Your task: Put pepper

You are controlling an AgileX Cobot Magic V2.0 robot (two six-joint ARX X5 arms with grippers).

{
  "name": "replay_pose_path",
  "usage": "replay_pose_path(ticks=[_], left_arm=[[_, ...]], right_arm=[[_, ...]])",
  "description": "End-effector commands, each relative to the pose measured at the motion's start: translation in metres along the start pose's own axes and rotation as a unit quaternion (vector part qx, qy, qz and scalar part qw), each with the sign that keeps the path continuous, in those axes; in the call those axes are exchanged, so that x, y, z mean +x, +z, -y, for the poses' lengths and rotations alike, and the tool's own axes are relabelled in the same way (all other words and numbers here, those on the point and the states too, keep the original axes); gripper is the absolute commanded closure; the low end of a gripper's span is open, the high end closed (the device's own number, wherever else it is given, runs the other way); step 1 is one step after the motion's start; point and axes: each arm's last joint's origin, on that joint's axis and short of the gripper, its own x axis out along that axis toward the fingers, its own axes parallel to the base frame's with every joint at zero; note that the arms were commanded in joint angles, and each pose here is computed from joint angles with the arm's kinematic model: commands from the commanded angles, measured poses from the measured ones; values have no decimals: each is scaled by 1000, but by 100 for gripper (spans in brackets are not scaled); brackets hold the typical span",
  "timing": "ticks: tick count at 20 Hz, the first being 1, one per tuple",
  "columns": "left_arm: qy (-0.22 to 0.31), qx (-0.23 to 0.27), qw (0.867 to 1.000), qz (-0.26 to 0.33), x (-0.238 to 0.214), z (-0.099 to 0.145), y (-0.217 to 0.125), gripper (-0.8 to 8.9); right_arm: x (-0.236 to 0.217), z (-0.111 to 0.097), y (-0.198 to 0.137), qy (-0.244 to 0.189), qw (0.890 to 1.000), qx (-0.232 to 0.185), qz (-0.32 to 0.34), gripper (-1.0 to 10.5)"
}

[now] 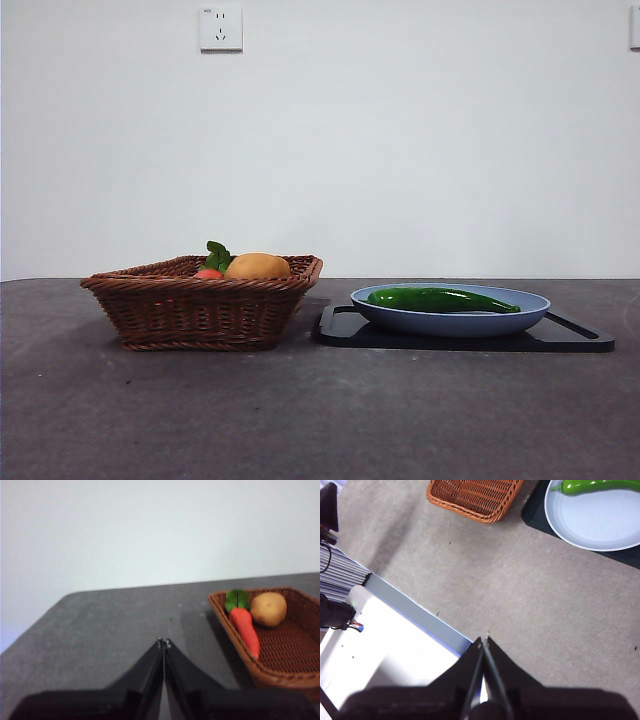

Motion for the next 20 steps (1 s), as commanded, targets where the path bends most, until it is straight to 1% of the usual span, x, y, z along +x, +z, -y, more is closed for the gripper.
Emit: replay_pose_path(ticks=[1,4,6,11,20], left_arm=[[0,-8,1000,-25,0,0,-7,806],[-3,-15,996,-84,-1,1,-19,806],[-5,-16,994,-110,-2,1,-24,806],[-4,-15,995,-96,-2,1,-21,806],[-4,-15,995,-95,-2,1,-21,806]], right_arm=[[-2,-1,4,1,1000,-3,8,935],[-2,-1,4,1,1000,-3,8,935],[-2,-1,4,1,1000,-3,8,935],[-2,-1,4,1,1000,-3,8,935],[-2,-1,4,1,1000,-3,8,935]])
